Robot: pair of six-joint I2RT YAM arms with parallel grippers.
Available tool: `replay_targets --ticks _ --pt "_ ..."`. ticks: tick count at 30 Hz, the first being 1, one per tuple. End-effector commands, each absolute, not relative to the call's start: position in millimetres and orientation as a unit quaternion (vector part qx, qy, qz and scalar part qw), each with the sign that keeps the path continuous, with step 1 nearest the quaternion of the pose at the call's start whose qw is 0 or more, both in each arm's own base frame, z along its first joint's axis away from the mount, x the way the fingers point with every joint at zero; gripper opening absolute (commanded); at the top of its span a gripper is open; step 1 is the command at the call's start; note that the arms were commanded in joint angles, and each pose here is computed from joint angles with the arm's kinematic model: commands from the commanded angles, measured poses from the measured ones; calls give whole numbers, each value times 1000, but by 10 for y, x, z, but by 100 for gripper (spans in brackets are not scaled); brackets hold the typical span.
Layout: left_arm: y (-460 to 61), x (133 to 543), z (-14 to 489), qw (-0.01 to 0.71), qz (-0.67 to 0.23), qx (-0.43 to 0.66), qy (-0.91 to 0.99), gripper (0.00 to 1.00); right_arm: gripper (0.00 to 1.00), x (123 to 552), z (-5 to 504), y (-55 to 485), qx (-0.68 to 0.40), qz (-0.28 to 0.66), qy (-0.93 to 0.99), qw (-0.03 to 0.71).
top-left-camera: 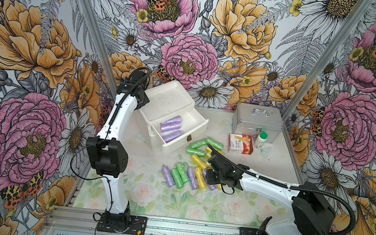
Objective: Sort the rolls of trash bags by color and place them into the drawer
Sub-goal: Pick up the roll of trash bags from the center of the board.
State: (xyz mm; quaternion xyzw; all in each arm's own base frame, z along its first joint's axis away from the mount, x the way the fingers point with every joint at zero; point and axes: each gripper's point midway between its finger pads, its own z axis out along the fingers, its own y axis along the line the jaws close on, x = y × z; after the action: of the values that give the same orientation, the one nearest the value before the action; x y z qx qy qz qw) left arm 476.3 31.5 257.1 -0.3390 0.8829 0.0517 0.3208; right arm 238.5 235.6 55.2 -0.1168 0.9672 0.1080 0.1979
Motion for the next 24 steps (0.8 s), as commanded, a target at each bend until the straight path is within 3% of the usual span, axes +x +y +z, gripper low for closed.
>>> replay_targets --ticks 1,11,19,24 --pt "-67 4696 2372 270 -30 -344 899 0 49 2472 577 2381 -116 101 965 215" --pt "-57 4664 2362 269 -26 -344 899 0 48 2441 420 2392 -120 96 968 200" --pt "-56 4655 2356 267 -26 -344 900 0 54 2439 291 2433 -131 89 970 183" --pt "-53 4656 2368 269 -26 -343 899 0 46 2402 168 2413 -133 79 974 167"
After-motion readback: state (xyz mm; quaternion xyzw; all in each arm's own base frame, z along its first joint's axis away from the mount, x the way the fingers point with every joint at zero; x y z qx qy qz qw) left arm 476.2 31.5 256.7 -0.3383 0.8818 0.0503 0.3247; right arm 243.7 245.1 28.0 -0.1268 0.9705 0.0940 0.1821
